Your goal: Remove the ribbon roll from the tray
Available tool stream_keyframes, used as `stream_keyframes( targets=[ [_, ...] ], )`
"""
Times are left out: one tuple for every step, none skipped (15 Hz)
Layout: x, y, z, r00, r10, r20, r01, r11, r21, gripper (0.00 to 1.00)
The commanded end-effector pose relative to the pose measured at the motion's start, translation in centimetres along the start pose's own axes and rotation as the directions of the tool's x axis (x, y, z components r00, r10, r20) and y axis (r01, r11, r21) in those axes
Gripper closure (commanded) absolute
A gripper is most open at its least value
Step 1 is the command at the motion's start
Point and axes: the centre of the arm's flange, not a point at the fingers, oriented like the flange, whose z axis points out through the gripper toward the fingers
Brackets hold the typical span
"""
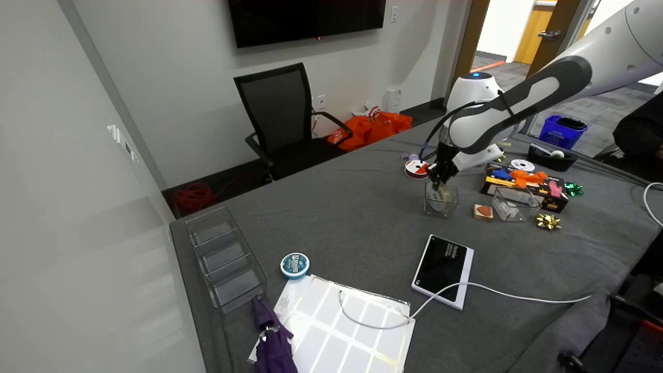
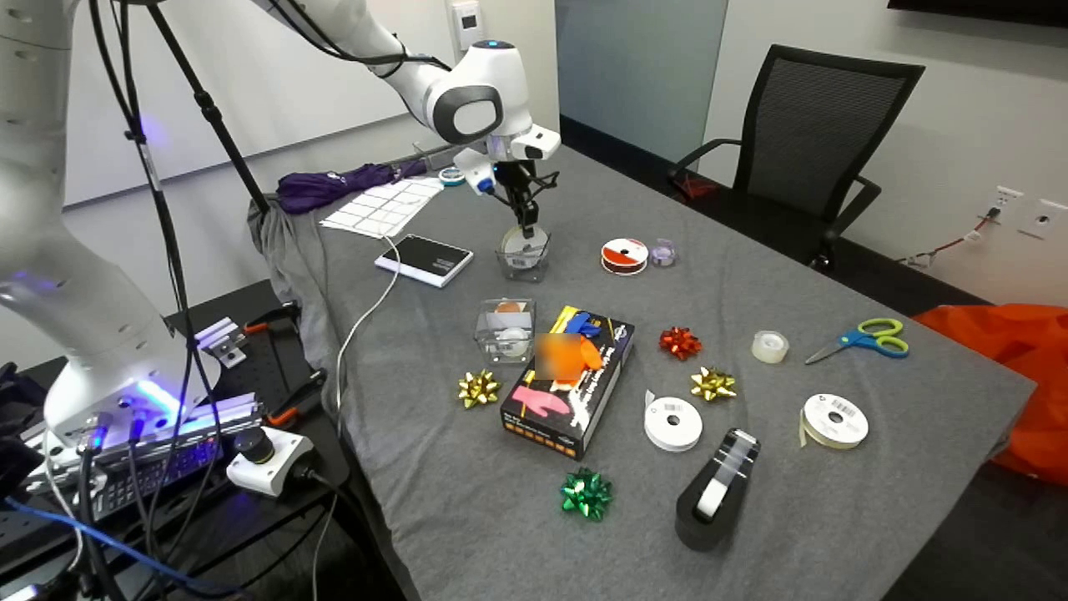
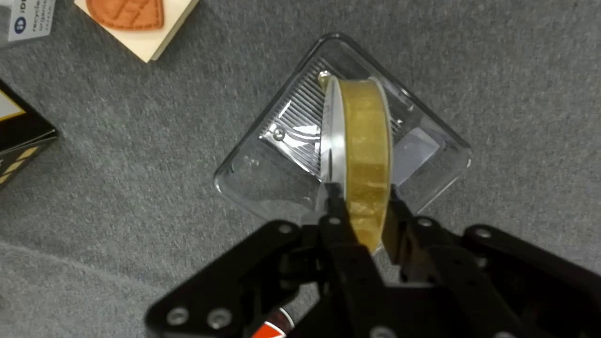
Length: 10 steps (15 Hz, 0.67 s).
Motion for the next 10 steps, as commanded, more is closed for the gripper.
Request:
stream_keyframes(
  targets=[
    [-0.3,-0.1,-2.7,1.0,-0.003,0.008,0.003,1.0,0.015,0.94],
    [-0.3,-0.3,-3.4,1.0,-0.001,0.006,0.001,1.0,0.014,0.94],
    [-0.5,-0.6,-4.6,1.0,-0.002,0.005,0.002,1.0,0.02,0.94],
    [-0.7,-0.8,-5.6,1.0,-0.008,0.008,0.008,1.0,0.023,0.94],
    [-0.9,-1.0,-6.7,1.0,-0.013,0.01,0.013,0.999,0.031,0.94],
    [-1.4,-1.2,-7.9,1.0,-0.022,0.017,0.022,0.999,0.038,0.94],
    [-1.8,-1.3,-8.8,0.999,-0.033,0.026,0.032,0.999,0.044,0.94],
    [-2.3,-1.4,-9.7,0.999,-0.043,0.034,0.041,0.998,0.048,0.94],
    [-3.0,-1.3,-10.6,0.997,-0.057,0.046,0.054,0.997,0.052,0.94],
    [-3.6,-1.2,-11.4,0.996,-0.07,0.057,0.067,0.996,0.054,0.94]
  ],
)
